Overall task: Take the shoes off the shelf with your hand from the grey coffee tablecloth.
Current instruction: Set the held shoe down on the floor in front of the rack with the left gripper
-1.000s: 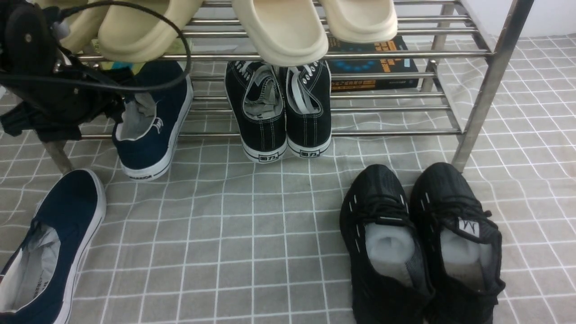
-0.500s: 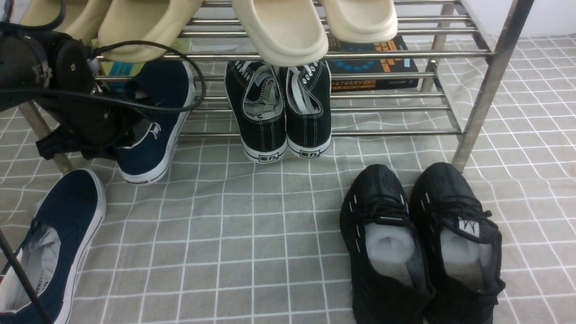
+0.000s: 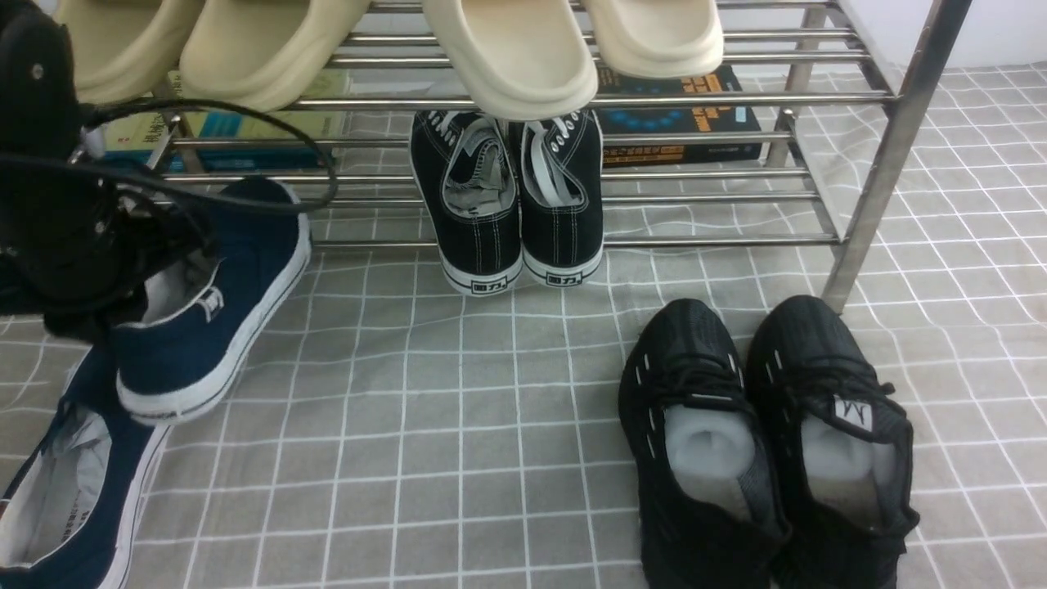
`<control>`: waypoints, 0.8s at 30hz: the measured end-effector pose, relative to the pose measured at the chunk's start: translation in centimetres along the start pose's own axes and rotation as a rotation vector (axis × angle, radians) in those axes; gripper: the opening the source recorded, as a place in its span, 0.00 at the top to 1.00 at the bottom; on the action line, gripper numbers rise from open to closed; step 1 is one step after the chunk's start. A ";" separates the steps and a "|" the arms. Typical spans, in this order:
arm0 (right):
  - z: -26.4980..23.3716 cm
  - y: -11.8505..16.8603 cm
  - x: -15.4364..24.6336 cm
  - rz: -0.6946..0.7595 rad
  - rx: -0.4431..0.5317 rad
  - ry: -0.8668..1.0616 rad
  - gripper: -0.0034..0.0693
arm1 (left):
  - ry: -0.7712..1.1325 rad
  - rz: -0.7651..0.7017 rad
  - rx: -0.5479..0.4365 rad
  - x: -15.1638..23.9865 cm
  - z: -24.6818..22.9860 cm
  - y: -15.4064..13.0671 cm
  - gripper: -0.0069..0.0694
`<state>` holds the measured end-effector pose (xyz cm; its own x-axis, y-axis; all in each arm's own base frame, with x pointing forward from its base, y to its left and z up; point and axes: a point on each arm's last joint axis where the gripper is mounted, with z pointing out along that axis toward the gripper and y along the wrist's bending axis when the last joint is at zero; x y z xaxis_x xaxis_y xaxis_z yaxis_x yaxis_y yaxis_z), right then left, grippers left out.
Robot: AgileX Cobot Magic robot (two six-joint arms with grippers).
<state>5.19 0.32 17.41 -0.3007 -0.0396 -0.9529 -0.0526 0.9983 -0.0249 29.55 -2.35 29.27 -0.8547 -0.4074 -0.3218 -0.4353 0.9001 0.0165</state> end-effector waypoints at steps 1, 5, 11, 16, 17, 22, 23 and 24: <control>0.0 0.0 0.0 0.000 0.000 0.000 0.62 | 0.009 0.000 -0.004 0.6 0.1 0.0 0.87; 0.0 0.0 0.0 0.000 0.000 0.000 0.62 | 0.023 -0.032 -0.001 3.7 0.6 0.2 0.87; 0.0 0.0 0.0 0.000 0.000 0.000 0.62 | 0.033 -0.073 0.009 5.6 2.8 0.4 0.87; 0.0 0.0 0.0 0.000 0.000 0.000 0.62 | 0.033 -0.073 0.026 6.4 4.1 0.5 0.87; 0.0 0.0 0.0 0.000 0.000 0.000 0.62 | 0.035 -0.073 0.025 6.5 4.2 0.6 0.87; 0.0 0.0 0.0 0.000 0.000 0.000 0.62 | 0.058 -0.074 0.002 6.7 4.2 0.8 0.87; 0.0 0.0 0.0 0.000 0.000 0.000 0.62 | 0.066 -0.074 -0.007 6.8 4.2 0.8 0.87; 0.0 0.0 0.0 0.000 0.000 0.000 0.62 | 0.067 -0.074 -0.008 6.8 4.2 0.9 0.87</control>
<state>5.19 0.32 17.41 -0.3007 -0.0396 -0.9529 -0.0526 0.9983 -0.0249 24.52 -3.71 23.12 -0.8372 -0.4822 -0.2580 -0.4998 0.8661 0.0032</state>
